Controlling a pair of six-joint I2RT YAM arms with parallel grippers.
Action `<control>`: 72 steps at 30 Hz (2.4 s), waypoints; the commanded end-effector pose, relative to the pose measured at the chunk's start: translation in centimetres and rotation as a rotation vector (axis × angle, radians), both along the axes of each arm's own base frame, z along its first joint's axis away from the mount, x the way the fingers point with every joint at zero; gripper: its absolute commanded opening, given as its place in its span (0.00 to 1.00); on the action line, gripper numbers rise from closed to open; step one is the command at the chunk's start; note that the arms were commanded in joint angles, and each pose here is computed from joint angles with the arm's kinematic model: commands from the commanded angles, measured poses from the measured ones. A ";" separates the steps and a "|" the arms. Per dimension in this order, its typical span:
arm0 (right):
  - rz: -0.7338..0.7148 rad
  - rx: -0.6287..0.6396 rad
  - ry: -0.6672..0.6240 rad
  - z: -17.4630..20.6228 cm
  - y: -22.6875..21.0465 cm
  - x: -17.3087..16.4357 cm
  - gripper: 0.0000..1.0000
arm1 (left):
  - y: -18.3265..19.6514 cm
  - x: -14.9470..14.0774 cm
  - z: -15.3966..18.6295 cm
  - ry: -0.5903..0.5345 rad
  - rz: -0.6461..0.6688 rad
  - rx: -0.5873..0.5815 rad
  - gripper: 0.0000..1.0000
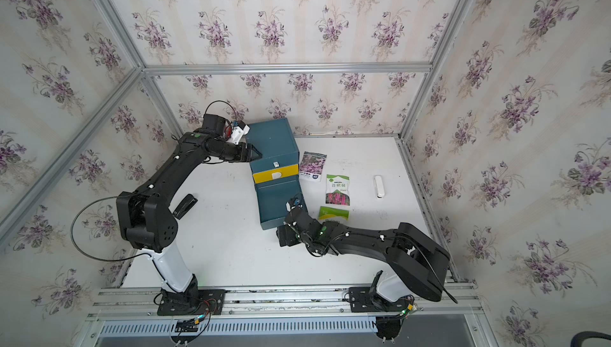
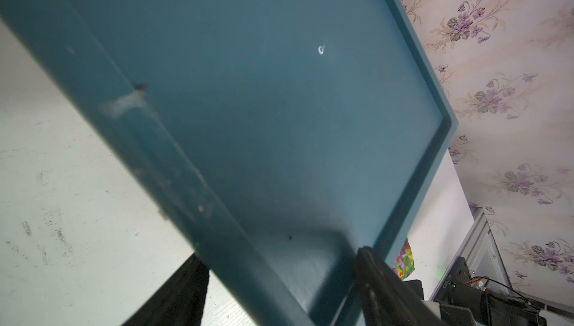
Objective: Take the seed bags out of the drawer
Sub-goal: Close the drawer in the storage box.
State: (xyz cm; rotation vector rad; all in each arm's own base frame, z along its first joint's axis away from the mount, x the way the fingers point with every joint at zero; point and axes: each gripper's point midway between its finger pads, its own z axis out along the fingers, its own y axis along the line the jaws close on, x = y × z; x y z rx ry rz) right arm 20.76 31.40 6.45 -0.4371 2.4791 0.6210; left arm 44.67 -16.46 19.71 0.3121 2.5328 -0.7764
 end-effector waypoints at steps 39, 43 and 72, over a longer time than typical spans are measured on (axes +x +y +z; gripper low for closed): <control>-0.114 0.038 -0.371 2.3 5.0 10.0 0.63 | 3.9 -5.6 -6.7 0.289 0.005 0.267 0.77; -0.122 0.051 -0.390 2.6 5.4 11.6 0.63 | 3.9 -5.6 -6.7 0.291 0.004 0.267 0.77; -0.181 0.092 -0.417 1.1 8.1 18.0 0.60 | 4.0 -5.9 -6.9 0.300 0.002 0.269 0.77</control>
